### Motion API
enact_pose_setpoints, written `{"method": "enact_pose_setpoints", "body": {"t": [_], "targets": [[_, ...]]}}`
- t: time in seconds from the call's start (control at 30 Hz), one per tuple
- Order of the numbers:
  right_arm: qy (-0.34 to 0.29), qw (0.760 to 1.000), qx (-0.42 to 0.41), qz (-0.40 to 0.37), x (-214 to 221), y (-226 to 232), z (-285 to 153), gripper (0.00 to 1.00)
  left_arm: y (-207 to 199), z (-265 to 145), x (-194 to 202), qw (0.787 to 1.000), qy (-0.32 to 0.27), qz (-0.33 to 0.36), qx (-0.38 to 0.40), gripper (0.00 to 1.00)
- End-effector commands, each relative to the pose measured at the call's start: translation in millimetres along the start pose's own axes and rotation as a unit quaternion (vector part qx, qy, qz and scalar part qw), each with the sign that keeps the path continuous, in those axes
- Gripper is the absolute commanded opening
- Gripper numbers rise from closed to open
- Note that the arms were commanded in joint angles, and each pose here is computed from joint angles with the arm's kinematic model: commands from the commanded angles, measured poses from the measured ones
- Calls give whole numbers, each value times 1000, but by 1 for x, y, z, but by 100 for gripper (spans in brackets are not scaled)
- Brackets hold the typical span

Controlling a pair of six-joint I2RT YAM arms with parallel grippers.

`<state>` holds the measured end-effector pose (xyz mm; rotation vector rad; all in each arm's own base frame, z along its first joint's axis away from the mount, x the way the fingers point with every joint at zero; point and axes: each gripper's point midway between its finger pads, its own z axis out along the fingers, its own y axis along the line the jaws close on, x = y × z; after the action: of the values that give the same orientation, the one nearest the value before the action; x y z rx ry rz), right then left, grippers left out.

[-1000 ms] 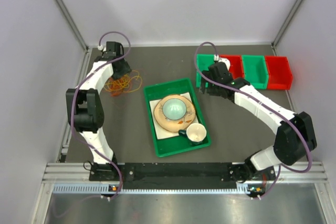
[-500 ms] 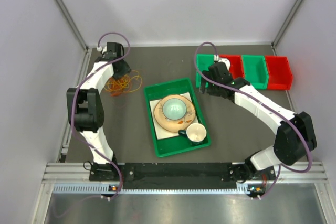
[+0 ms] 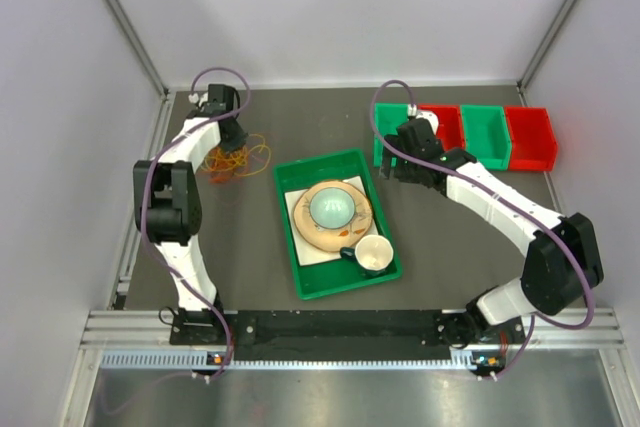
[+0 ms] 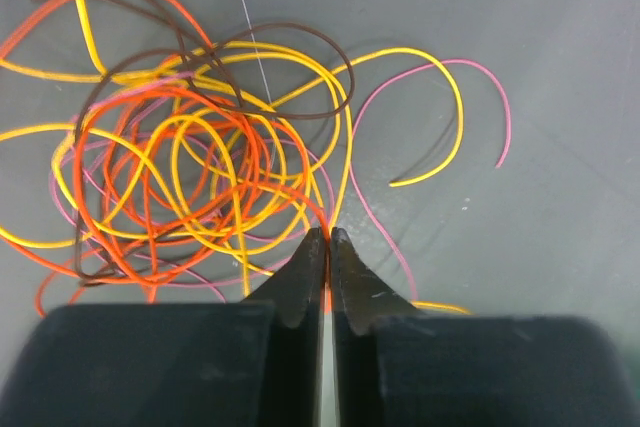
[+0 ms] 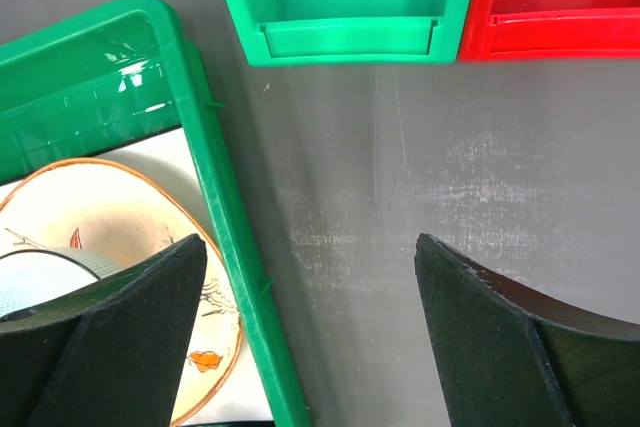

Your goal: Untangle the cables

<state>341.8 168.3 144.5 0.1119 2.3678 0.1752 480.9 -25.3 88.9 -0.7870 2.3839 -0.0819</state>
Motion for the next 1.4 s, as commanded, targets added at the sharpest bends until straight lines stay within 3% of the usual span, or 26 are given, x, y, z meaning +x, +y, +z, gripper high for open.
{"method": "enact_pose_setpoints", "body": {"t": [0.0,0.27,0.5,0.63,0.8,0.9,1.0,1.37], "targets": [[-13,1000,-12,3,-8,9,-6,84,-17,-20,-27,999,-32,-5,23,0],[-23,999,-34,9,-17,19,-12,84,-42,-148,-88,982,-143,39,116,0],[-24,996,-84,18,-26,50,-13,84,-51,-186,-82,973,-141,69,171,0],[-23,989,-144,36,-32,75,-20,84,-77,-236,-86,948,-154,87,263,0],[-46,973,-223,49,-57,111,-40,85,-93,-326,-128,912,-242,90,319,0],[-58,967,-247,33,-72,135,-50,85,-97,-356,-140,900,-265,93,335,0],[-61,961,-268,17,-80,163,-49,85,-102,-367,-142,893,-268,94,350,0],[-44,925,-377,18,-103,268,-28,83,-101,-354,-134,900,-241,89,353,0]]}}
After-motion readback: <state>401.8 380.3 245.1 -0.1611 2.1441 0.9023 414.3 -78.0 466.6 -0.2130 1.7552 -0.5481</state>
